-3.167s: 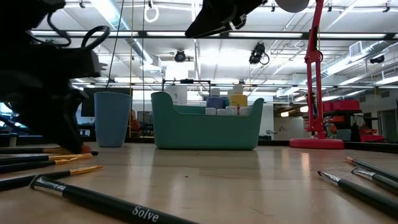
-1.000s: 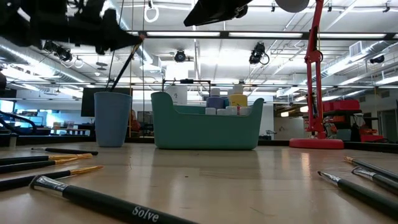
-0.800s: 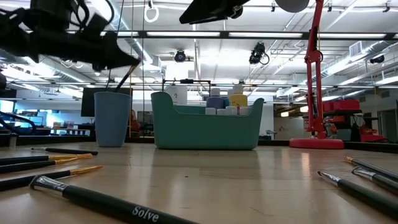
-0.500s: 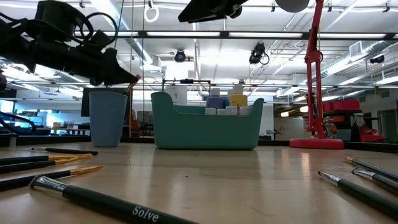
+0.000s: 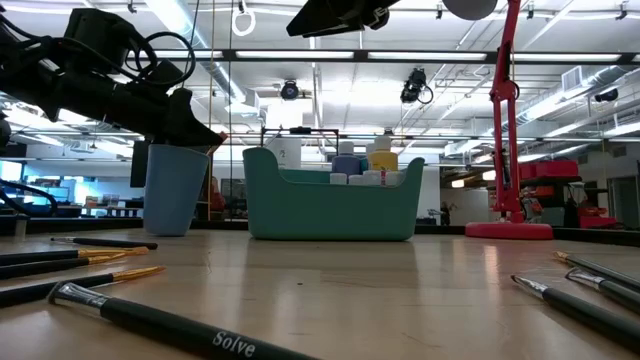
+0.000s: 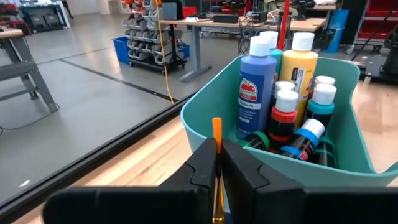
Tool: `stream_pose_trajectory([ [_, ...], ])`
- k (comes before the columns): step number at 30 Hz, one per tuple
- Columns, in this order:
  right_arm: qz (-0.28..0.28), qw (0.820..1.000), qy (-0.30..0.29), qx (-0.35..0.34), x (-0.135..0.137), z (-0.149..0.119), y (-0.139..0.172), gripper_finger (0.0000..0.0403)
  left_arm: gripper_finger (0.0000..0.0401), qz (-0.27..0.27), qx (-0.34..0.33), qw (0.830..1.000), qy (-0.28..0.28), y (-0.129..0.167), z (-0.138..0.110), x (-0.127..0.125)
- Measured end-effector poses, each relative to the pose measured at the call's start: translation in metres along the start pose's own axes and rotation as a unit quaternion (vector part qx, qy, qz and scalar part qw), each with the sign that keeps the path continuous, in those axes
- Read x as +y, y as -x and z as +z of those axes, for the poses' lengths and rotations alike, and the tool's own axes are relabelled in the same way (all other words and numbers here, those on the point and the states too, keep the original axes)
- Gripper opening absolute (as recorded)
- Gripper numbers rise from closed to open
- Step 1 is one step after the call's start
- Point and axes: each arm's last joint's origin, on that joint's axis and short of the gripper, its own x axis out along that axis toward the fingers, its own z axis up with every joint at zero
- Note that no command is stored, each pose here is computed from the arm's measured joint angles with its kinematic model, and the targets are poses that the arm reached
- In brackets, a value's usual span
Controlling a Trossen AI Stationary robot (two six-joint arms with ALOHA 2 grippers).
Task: Pick & Place Paint Supplies
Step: Put the gold paint brush into the blue cup, then put the silver paint brush into the blue cup
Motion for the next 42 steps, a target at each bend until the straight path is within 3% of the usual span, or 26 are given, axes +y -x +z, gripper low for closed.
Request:
stream_pose_trajectory([
  [9, 0.0, 1.0, 0.0, 0.0, 0.0, 0.0, 0.0, 0.0192, 0.0095, 0.0, -0.011, 1.0, -0.008, 0.001, 0.003, 0.0],
  [14, 0.0, 1.0, 0.0, 0.001, 0.0, 0.0, 0.0, 0.0192, 0.0128, 0.001, -0.05, 0.999, -0.021, 0.003, 0.014, 0.001],
  [26, 0.0, 1.0, 0.002, 0.003, 0.0, -0.001, 0.0, 0.0192, 0.0146, -0.062, -0.196, 0.978, -0.038, 0.029, 0.089, -0.018],
  [30, 0.003, 1.0, 0.0, 0.012, 0.001, -0.003, 0.0, 0.0192, 0.0146, -0.117, -0.159, 0.979, -0.043, 0.037, 0.095, -0.032],
  [34, 0.006, 1.0, -0.021, 0.02, 0.001, -0.005, 0.0, 0.0192, 0.0146, -0.179, -0.08, 0.979, -0.056, 0.044, 0.082, -0.046],
  [42, 0.029, 0.999, -0.037, 0.015, 0.003, -0.004, 0.0, 0.0192, 0.0146, -0.308, 0.096, 0.943, -0.084, 0.064, 0.044, -0.065],
])
